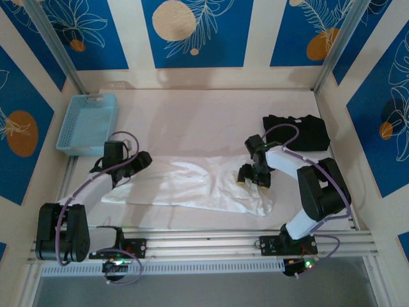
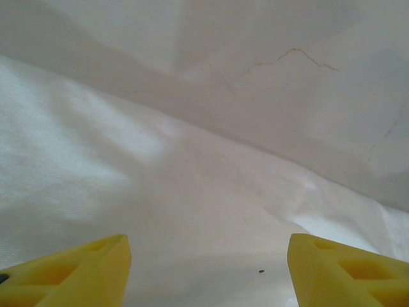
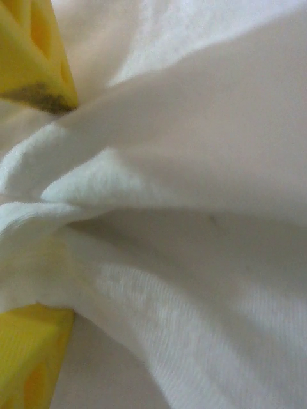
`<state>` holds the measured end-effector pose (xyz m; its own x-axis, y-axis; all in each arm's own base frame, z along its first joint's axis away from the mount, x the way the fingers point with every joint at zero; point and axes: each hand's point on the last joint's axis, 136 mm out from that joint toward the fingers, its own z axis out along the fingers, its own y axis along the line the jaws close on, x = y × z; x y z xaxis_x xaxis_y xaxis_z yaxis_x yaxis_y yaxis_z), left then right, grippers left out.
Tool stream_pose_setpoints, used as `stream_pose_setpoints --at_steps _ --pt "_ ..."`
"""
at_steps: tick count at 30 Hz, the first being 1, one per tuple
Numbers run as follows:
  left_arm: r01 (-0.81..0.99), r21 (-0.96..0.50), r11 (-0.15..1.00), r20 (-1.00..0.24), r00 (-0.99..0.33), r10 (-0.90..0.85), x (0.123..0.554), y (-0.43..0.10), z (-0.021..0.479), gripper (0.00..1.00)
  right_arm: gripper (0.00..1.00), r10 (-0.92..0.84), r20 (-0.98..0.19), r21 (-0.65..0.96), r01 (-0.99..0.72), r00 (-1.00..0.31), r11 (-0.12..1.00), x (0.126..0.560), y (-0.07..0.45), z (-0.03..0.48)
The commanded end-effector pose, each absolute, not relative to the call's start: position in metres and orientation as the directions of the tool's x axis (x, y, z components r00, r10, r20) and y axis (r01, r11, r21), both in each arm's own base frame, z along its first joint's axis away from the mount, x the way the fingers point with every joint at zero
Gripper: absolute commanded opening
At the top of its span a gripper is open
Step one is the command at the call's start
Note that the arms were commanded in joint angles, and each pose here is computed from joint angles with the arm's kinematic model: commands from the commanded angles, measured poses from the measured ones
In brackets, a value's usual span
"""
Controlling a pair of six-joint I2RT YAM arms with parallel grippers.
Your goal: Fold the inside-out t-shirt
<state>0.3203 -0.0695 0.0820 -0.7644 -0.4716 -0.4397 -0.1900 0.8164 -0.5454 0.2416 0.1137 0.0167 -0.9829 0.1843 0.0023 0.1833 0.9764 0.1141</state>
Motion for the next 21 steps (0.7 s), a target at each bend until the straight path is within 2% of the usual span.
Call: stream_pose_setpoints --at_steps 1,3,5,10,12,17,21 --pt "-0.171 -0.54 0.824 -0.439 -0.778 -0.449 0.317 -0.071 0.08 0.66 0.64 0.136 0.052 0.248 0.145 -0.989 0.958 0.236 0.155 0.013" --pt "-0.169 -0.536 0.827 -0.439 -0.78 -0.445 0.317 -0.071 0.079 0.66 0.58 0.134 0.048 0.256 0.142 -0.99 0.956 0.237 0.158 0.013" --pt "-0.172 -0.532 0.829 -0.44 -0.781 -0.444 0.316 -0.07 0.078 0.66 0.46 0.124 0.041 0.264 0.13 -0.991 0.956 0.24 0.161 0.011" --pt "-0.181 -0.519 0.835 -0.431 -0.788 -0.439 0.311 -0.069 0.071 0.66 0.08 0.079 -0.035 0.273 0.067 -0.996 0.96 0.252 0.166 0.017" --pt "-0.18 -0.514 0.839 -0.434 -0.789 -0.435 0.311 -0.068 0.073 0.66 0.0 0.062 -0.056 0.27 0.044 -0.997 0.962 0.253 0.165 0.022" --pt "-0.187 -0.496 0.848 -0.451 -0.779 -0.436 0.306 -0.063 0.081 0.66 0.0 0.083 -0.041 0.202 0.073 -0.996 0.977 0.24 0.136 0.044" --pt "-0.223 -0.449 0.865 -0.479 -0.757 -0.444 0.306 -0.051 0.081 0.66 0.0 0.156 -0.073 0.162 0.143 -0.985 0.976 0.231 0.103 0.074"
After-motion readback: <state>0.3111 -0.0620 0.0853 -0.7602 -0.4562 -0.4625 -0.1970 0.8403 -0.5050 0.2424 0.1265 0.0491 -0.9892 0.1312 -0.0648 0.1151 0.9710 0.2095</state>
